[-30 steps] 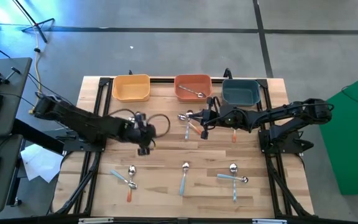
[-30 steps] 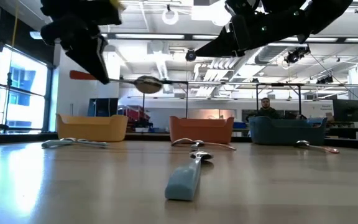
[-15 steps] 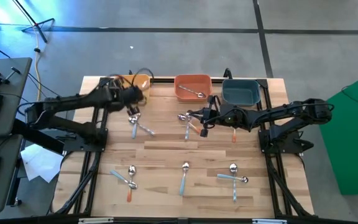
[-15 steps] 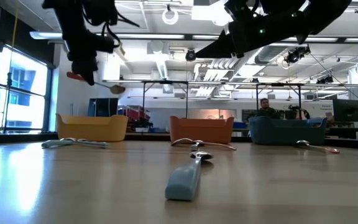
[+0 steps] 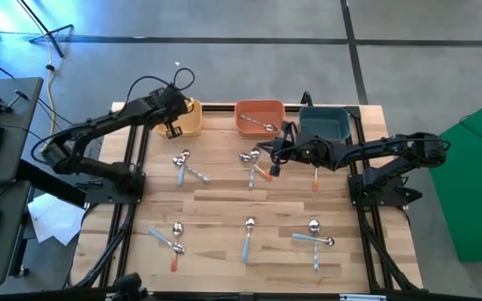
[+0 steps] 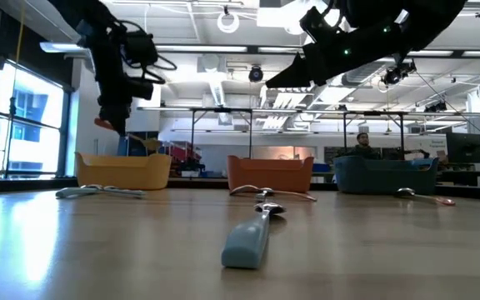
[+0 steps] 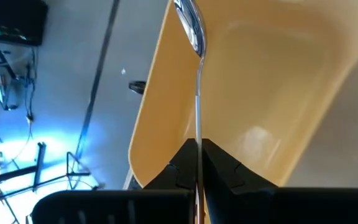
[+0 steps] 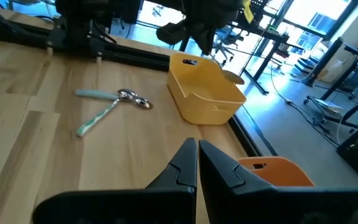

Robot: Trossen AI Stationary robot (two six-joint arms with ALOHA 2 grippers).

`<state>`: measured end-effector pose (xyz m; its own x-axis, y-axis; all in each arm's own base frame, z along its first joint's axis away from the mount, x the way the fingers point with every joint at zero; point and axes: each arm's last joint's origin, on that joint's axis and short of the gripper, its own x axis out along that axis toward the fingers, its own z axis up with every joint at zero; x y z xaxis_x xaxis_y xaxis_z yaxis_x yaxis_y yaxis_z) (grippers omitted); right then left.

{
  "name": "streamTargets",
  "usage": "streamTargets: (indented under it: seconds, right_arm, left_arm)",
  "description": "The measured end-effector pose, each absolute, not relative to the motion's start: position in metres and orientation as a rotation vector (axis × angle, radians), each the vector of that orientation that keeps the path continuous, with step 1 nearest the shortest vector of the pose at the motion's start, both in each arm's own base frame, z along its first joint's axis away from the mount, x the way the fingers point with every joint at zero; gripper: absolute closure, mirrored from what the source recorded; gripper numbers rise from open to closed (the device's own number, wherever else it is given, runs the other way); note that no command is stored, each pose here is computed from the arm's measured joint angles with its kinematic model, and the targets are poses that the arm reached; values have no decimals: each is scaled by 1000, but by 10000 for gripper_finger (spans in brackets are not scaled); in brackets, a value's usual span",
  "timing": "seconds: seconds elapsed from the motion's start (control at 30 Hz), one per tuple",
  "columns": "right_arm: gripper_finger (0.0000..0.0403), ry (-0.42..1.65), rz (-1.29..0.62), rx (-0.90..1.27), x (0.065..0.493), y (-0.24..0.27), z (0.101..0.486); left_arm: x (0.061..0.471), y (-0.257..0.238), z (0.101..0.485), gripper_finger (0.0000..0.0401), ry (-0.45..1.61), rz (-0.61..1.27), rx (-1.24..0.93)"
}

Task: Sort silverware by color (type)
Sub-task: Put the orange spoon into the yellow bin, then adjust the yellow bin

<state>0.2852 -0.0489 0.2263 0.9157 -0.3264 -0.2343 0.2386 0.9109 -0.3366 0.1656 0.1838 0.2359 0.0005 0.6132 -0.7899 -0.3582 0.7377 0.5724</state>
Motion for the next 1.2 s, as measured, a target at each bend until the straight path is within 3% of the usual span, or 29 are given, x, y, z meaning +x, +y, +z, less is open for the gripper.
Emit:
streamTargets:
  seconds: [0.3,0.8,1.2]
  right_arm:
    - [402,303,-296,-288,285,-50,225]
    - [402,307,-297,-269,284,-50,224]
    - [402,305,-298,-262,284,-50,224]
  left_arm:
    - [171,205,200,401,1486,645,174]
    - [188,231,169,400,1503,581,324]
    - [186,233,158,325,1612,605,342]
